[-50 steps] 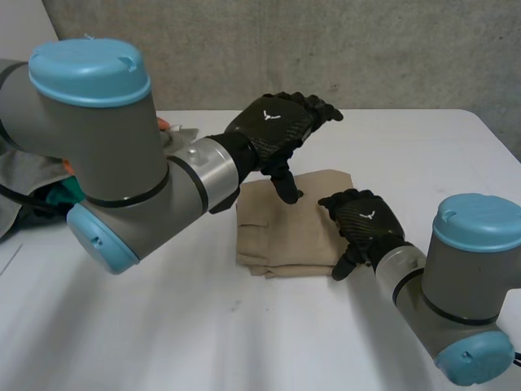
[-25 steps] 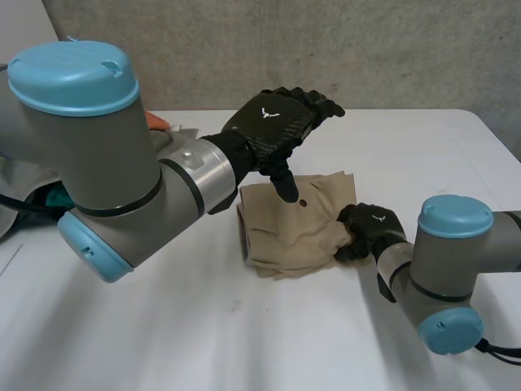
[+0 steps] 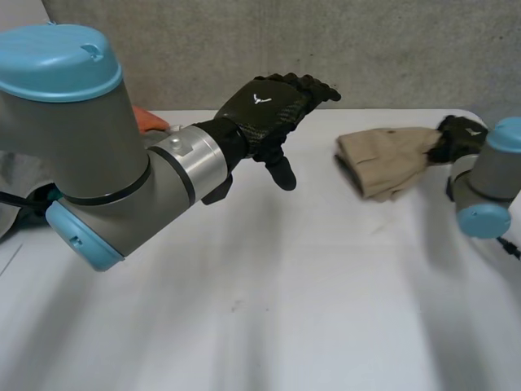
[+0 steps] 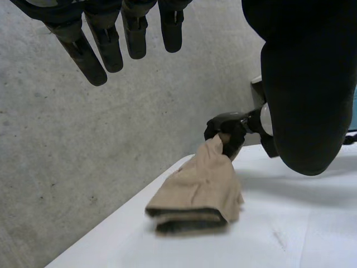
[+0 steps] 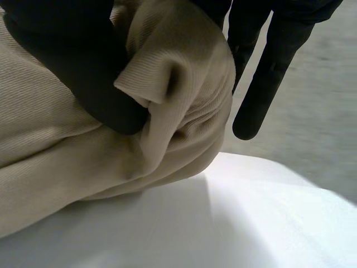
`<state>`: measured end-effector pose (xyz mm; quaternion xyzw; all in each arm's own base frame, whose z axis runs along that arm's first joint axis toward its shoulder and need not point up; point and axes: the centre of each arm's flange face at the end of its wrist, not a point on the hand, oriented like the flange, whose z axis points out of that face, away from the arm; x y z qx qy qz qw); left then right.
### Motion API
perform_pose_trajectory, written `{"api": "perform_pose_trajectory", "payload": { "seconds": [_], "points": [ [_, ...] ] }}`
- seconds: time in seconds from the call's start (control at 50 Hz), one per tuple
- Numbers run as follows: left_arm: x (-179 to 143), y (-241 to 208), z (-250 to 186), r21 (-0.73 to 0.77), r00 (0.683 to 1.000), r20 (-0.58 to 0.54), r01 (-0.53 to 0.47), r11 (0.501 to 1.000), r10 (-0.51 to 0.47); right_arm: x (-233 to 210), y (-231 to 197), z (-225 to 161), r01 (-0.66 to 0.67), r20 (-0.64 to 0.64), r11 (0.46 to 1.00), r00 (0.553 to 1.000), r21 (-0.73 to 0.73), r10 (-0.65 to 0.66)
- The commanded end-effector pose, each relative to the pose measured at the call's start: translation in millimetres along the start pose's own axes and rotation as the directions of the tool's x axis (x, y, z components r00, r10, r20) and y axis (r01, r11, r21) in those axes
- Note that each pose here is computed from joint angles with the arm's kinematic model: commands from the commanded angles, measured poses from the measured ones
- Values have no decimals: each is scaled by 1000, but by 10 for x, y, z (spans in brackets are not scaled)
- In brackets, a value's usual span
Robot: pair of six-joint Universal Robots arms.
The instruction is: Fold the laundry.
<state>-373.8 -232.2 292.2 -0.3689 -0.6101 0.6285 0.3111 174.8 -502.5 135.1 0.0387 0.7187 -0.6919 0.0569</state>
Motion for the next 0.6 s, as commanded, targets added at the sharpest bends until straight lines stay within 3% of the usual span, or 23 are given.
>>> {"api": "perform_pose_trajectory", "payload": {
  "seconds": [0.02,0.3,0.46,0.6],
  "points": [
    [74,70,31,-16,1000,-18,9,1000,-10,580,-2,450,89,-107,992,991,84,-80],
    [118,214,90,-48,999,-30,20,999,-22,1225,46,596,131,-182,985,977,113,-110],
    [102,208,78,-48,999,-27,22,999,-23,1605,-73,595,206,-298,973,940,100,-168],
    [60,160,56,-40,999,-16,29,999,-29,1476,-40,596,326,-215,943,927,62,-307]
  ]
}}
